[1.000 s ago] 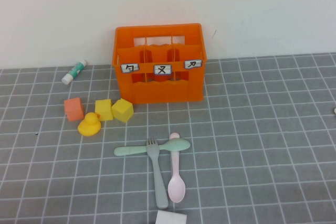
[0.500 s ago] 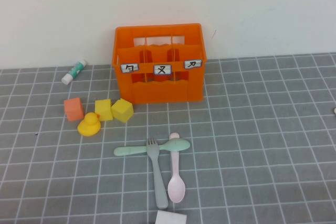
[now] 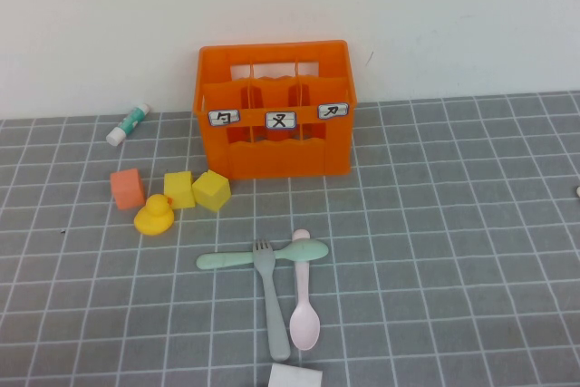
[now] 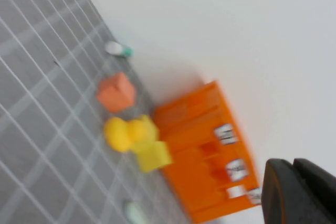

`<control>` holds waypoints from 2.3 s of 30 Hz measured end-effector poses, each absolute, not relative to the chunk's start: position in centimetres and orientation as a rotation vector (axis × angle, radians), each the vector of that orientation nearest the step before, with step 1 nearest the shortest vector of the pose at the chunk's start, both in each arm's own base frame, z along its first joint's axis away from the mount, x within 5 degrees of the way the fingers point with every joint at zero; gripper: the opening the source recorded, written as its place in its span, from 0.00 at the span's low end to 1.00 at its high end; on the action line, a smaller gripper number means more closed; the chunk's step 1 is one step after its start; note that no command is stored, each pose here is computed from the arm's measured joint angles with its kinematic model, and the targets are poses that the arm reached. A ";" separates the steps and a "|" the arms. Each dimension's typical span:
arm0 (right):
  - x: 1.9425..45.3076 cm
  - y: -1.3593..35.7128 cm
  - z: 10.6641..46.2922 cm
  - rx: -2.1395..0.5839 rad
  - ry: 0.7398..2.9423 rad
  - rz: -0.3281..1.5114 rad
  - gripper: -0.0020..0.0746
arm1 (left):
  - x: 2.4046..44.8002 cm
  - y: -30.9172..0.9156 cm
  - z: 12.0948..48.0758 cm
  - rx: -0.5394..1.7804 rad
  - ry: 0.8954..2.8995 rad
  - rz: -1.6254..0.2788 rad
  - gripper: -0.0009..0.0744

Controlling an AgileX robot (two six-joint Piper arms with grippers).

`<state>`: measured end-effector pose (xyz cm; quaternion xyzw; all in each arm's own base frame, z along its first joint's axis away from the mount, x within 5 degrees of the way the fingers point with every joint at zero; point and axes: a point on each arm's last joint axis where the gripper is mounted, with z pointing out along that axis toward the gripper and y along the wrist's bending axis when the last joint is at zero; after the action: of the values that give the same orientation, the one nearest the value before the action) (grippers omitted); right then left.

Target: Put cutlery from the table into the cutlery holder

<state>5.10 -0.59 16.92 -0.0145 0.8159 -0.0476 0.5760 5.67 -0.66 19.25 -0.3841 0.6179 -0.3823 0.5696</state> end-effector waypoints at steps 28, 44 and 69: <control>5.1 -0.6 16.9 -0.034 1.910 -0.112 0.02 | 7.5 -2.4 29.3 -0.192 2.003 -0.492 0.01; 5.1 -0.6 16.9 -0.034 1.910 -0.112 0.02 | 16.4 -1.6 28.9 0.076 2.713 -0.222 0.01; 5.1 -0.6 16.9 -0.034 1.910 -0.112 0.02 | 29.1 -20.7 22.1 0.357 2.877 0.028 0.61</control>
<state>5.10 -0.59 16.92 -0.0145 0.8159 -0.0476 0.5760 29.07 -20.72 22.14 0.1223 0.9850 0.0096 0.1211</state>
